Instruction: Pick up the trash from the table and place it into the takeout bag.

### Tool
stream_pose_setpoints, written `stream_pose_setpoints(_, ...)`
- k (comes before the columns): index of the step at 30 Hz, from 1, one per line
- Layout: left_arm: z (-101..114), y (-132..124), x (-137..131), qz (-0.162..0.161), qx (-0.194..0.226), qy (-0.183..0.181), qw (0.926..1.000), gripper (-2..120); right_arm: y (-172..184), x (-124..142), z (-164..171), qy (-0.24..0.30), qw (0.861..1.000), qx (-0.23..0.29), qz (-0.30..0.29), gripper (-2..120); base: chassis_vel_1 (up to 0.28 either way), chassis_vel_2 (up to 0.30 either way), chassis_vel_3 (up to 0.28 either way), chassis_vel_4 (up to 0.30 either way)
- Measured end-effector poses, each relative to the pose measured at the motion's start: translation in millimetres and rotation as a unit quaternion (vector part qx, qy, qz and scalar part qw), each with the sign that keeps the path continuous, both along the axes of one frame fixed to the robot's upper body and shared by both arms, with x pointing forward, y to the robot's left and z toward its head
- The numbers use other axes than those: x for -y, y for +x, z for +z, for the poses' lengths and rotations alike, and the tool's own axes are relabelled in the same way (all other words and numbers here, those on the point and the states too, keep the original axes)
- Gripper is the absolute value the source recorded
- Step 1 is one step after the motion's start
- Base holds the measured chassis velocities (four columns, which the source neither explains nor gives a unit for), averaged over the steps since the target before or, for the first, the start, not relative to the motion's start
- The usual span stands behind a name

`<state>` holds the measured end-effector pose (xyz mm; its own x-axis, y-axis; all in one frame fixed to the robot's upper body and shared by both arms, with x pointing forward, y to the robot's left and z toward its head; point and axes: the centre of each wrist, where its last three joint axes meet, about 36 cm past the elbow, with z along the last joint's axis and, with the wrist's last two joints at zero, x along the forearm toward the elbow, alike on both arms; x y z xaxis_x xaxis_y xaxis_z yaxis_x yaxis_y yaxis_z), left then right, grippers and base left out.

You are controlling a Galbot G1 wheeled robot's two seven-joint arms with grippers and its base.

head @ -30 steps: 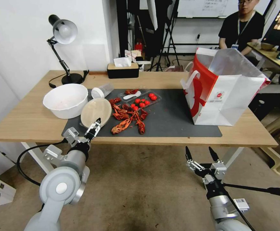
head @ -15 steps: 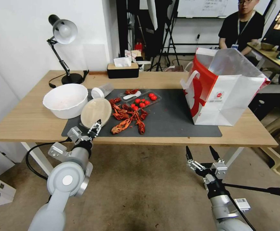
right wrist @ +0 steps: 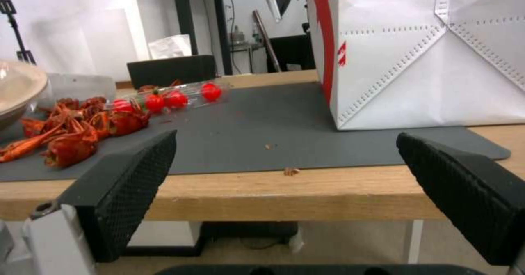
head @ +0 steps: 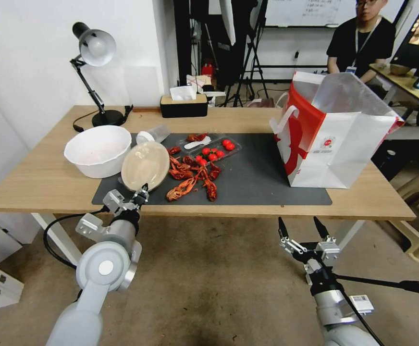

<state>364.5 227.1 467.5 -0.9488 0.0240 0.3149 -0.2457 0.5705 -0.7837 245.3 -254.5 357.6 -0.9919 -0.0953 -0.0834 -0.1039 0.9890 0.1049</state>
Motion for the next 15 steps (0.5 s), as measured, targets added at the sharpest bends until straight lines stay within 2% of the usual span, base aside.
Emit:
stream_pose_setpoints(4, -2, -1, 0, 0.004, 0.001, -0.002, 1.0, 0, 2, -1, 0, 0.0, 1.0, 0.001, 0.001, 100, 0.0, 0.0, 0.0, 0.0)
stream_pose_setpoints(9, 0, -4, 0, 0.004, 0.024, -0.009, 0.9997, 0, 5, -5, -2, 0.0, 1.0, 0.002, 0.002, 100, 0.0, 0.0, 0.0, 0.0)
stream_pose_setpoints(10, 0, -6, 0, 0.004, 0.037, -0.009, 0.9993, 0, 4, -7, -3, 0.0, 1.0, 0.001, 0.004, 100, 0.0, 0.0, 0.0, 0.0)
stream_pose_setpoints(12, -3, -14, 8, 0.003, 0.089, 0.02, 0.9958, 0, 4, -9, -5, 0.0, 1.0, 0.001, 0.005, 100, 0.0, 0.0, 0.0, 0.0)
stream_pose_setpoints(13, -3, -14, 8, 0.003, 0.089, 0.02, 0.9958, 0, 4, -9, -5, 0.0, 1.0, 0.001, 0.005, 100, 0.0, 0.0, 0.0, 0.0)
stream_pose_setpoints(15, -6, -19, 12, -0.008, 0.146, 0.06, 0.9874, 0, 3, -11, -6, 0.001, 1.0, 0.001, 0.006, 100, 0.0, 0.0, 0.0, 0.0)
